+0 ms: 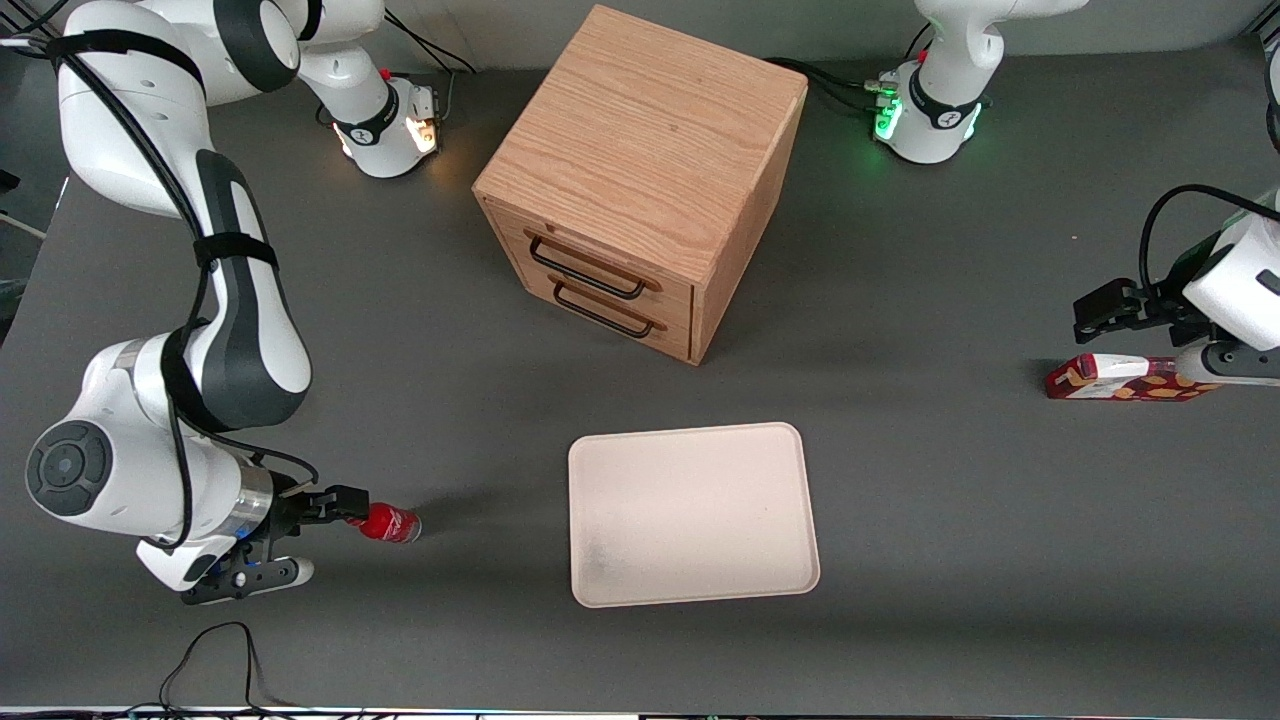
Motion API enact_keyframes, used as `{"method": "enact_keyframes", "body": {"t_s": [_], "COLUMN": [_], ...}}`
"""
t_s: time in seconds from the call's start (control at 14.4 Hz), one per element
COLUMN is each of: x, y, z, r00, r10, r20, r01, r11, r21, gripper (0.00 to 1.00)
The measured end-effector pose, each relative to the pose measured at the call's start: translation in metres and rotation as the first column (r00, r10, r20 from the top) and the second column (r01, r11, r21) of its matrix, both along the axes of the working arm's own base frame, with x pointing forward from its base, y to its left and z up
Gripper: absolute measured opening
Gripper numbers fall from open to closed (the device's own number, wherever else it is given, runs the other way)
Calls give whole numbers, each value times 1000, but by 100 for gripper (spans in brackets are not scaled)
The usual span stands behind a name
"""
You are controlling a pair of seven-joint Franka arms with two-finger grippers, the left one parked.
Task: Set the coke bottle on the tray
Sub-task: 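Close the right gripper around the bottle's neck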
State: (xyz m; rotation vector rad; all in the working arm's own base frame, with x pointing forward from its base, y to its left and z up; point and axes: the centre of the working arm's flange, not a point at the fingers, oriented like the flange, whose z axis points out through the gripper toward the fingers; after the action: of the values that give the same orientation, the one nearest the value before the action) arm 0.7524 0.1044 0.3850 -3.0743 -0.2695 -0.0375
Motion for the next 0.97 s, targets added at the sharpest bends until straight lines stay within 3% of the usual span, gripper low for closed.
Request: {"method": "enact_keyframes", "body": {"t_s": [0.35,0.83,0.97], "x": [-3,-7,-7], "y": [5,3,3], "z": [-38,-60,-60], "r00": [1000,1000,1000], "r10": [18,18,19], "r20": [2,-6,-7], "r01": [-18,-19,-19], "r11": [999,999,999], "r21": [-31,-35,-36], "gripper": [100,96,78]}}
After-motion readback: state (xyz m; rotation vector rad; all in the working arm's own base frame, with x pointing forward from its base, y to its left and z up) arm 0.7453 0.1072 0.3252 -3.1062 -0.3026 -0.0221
